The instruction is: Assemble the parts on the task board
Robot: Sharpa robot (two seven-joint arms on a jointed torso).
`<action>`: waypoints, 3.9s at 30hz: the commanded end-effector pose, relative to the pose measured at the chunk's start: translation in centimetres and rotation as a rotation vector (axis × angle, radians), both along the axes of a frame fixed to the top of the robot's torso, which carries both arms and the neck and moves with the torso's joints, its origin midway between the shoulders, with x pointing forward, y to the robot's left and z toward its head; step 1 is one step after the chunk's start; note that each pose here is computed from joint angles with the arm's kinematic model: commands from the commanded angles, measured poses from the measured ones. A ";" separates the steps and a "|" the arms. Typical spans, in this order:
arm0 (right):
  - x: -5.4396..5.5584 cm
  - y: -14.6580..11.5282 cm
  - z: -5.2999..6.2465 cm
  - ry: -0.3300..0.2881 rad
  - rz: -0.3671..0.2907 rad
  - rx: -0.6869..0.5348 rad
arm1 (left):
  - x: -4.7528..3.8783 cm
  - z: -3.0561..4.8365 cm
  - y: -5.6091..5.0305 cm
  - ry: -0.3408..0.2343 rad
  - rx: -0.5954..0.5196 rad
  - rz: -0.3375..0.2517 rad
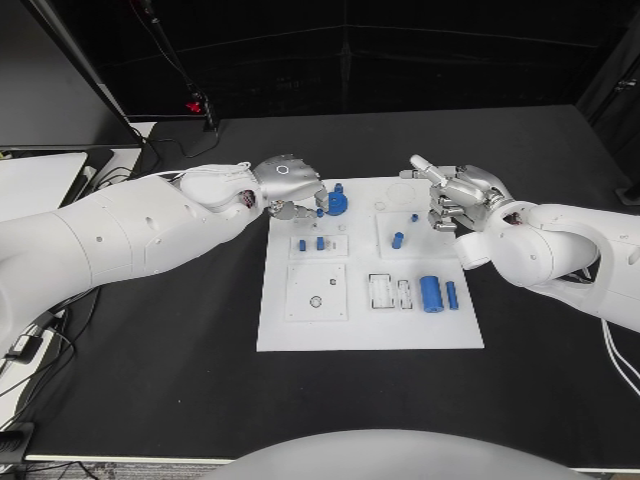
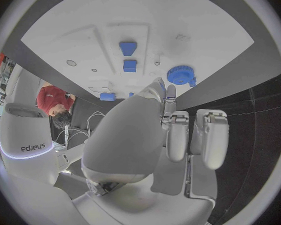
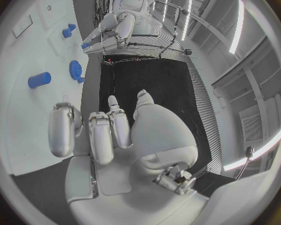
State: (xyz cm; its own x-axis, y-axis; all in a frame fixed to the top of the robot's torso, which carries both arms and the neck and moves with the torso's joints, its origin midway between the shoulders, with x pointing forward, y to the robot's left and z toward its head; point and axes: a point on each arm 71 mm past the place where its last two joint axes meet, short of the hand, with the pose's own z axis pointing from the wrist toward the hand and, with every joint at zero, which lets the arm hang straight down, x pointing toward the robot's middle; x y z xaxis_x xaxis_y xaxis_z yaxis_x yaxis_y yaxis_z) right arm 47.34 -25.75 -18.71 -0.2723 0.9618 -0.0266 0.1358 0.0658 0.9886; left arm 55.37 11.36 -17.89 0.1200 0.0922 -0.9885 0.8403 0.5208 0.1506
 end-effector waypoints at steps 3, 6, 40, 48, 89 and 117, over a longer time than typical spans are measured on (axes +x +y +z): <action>0.0 0.0 0.1 -0.001 -0.001 0.002 | 0.02 -0.09 0.6 0.023 0.018 0.034; 0.0 -0.1 0.1 -0.001 -0.001 0.002 | 0.01 -0.15 0.8 0.030 0.022 0.042; -0.2 0.1 -0.2 -0.002 0.004 0.007 | 0.71 -1.48 0.2 0.104 0.088 0.055; -0.2 0.1 -0.2 -0.002 0.004 0.007 | 0.74 -1.53 0.1 0.103 0.088 0.054; -0.3 0.2 -0.3 -0.001 0.008 0.008 | 0.77 -2.33 -0.6 0.152 0.123 0.042; -0.3 0.1 -0.3 0.003 0.003 0.005 | 0.72 -2.46 -0.8 0.169 0.135 0.029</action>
State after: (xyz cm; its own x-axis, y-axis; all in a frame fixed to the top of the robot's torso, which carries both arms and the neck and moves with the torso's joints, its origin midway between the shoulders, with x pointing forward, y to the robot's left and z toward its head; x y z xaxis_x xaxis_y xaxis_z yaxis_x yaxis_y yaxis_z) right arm 47.08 -25.73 -19.14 -0.2737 0.9615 -0.0230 0.1444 0.0648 0.9874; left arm 56.40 10.74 -19.70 -0.0205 0.1988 -0.9798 0.8311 0.5481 0.0938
